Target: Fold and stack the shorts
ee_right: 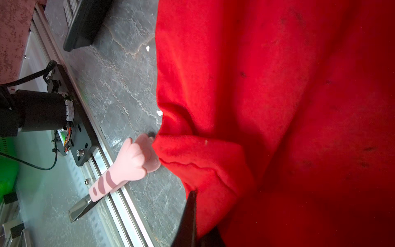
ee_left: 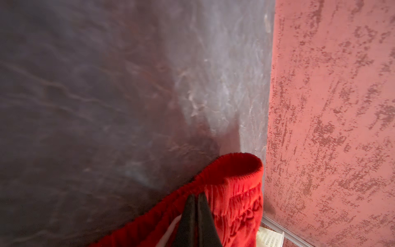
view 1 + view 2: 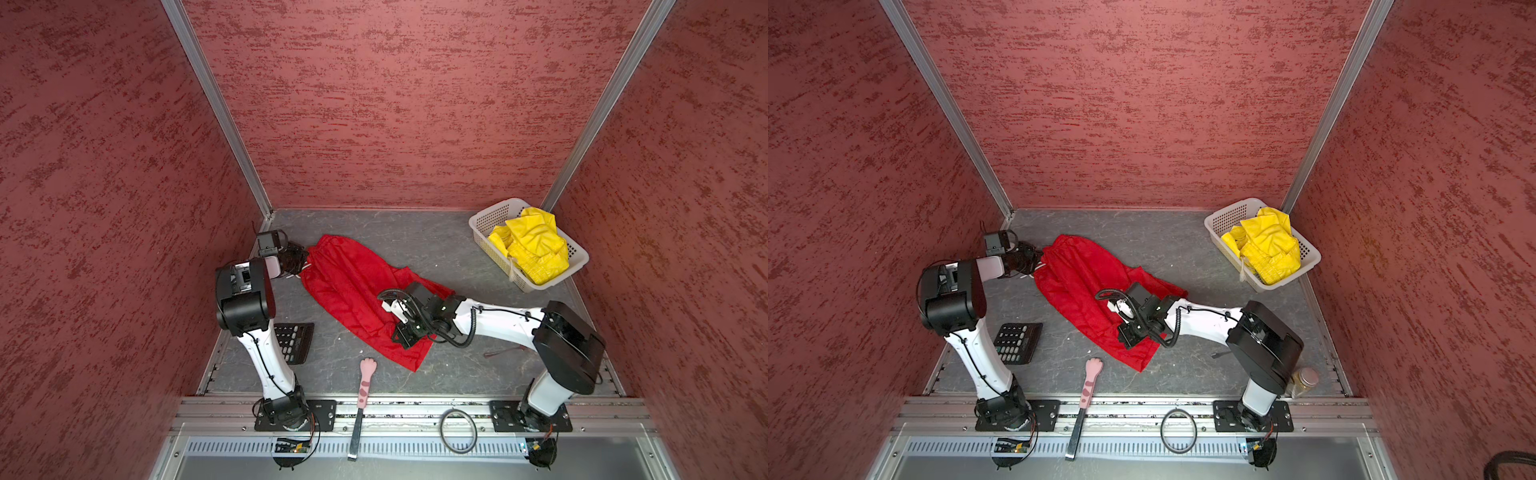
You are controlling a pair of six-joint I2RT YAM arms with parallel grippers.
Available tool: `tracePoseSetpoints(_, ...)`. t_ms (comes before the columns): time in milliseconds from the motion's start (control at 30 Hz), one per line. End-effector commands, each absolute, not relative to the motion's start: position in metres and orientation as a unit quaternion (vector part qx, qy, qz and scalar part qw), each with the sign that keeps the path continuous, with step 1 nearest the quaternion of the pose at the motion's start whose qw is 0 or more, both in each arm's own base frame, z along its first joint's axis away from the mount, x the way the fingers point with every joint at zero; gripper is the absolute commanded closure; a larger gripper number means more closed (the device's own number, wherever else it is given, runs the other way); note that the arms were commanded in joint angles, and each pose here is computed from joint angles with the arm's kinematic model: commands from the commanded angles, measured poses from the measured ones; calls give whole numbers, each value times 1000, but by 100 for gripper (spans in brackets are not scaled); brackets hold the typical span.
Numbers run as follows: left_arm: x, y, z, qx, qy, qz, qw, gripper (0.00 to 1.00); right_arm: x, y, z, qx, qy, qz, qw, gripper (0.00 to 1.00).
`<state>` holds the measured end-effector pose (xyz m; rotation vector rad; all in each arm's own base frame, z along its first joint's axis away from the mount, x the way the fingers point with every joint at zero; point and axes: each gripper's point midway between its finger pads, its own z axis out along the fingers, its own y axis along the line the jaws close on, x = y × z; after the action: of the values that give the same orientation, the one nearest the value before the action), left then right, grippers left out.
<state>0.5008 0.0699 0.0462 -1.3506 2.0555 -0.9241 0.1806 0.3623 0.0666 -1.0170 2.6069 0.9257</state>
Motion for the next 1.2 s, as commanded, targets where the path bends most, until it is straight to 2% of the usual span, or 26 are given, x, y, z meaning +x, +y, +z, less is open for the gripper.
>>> tracePoseSetpoints(0, 513, 99, 87, -490, 733, -338, 328, 100, 140, 347, 52, -374, 877, 300, 25, 100)
tracePoseSetpoints(267, 502, 83, 119, -464, 727, -379, 335, 100, 131, 328, 82, -361, 887, 288, 36, 100)
tracePoseSetpoints(533, 470, 68, 152, -444, 721, -397, 354, 98, 124, 303, 62, -323, 910, 259, 28, 100)
tracePoseSetpoints(767, 419, 70, 124, -462, 731, -372, 337, 98, 107, 292, 55, -328, 907, 266, -6, 100)
tracePoseSetpoints(900, 396, 73, 105, -477, 735, -355, 325, 97, 106, 274, 31, -305, 926, 222, -21, 100)
tracePoseSetpoints(1000, 393, 65, 96, -474, 742, -354, 314, 97, 116, 261, 3, -258, 951, 167, -38, 100)
tracePoseSetpoints(1167, 416, 43, 98, -456, 749, -367, 310, 97, 153, 263, -28, -178, 971, 150, -44, 100)
